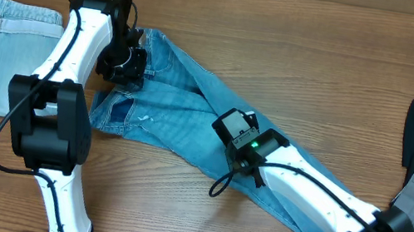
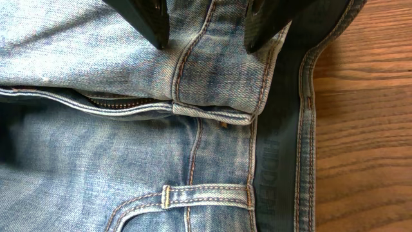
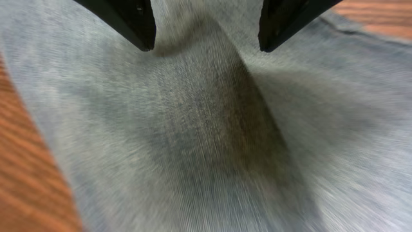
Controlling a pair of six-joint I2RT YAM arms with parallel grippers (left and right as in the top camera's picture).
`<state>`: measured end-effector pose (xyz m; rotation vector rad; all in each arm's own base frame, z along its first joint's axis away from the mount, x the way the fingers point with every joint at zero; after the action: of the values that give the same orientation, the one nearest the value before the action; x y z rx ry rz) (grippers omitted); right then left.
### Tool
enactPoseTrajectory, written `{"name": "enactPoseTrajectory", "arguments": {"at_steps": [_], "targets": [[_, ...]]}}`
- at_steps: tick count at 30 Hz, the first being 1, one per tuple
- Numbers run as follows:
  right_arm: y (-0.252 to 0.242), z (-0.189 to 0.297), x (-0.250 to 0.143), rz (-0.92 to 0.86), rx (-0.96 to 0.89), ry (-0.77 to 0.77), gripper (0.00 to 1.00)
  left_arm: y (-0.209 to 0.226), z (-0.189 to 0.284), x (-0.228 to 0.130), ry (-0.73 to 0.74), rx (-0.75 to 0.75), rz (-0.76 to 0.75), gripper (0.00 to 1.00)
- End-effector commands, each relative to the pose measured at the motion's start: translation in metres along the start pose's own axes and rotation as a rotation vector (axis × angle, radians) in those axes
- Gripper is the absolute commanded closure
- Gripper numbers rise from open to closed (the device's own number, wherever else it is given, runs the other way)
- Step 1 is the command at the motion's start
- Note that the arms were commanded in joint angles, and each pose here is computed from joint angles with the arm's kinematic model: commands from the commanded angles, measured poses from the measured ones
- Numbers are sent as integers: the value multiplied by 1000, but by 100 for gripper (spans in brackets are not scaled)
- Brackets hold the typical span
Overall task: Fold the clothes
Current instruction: 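Grasp a jeans leg with the right gripper and pull it rightward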
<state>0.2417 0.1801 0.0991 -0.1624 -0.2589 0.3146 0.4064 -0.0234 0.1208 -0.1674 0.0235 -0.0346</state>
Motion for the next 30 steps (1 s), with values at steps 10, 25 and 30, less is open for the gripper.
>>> {"name": "enactPoseTrajectory", "arguments": {"at_steps": [10, 25, 30], "targets": [[-21, 53, 65, 44, -241, -176, 96, 1, -1, 3, -1, 13, 54, 84], [-81, -16, 187, -128, 67, -487, 96, -20, 6, 45, -228, -163, -43, 90], [-76, -55, 208, -129, 57, -565, 96, -20, 14, 71, -372, -151, -80, 85]]}}
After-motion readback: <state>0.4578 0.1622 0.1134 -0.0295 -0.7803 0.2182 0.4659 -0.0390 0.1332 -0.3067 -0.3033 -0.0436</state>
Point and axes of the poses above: each gripper's point midway between its finger pads, its own z axis back along the fingers, its own y axis along the line the jaws close on, x = y × z, the point moved 6 cm from there along z, back along the fingers, and after that the axes turned 3 degrees about -z, right-handed, at the moved point
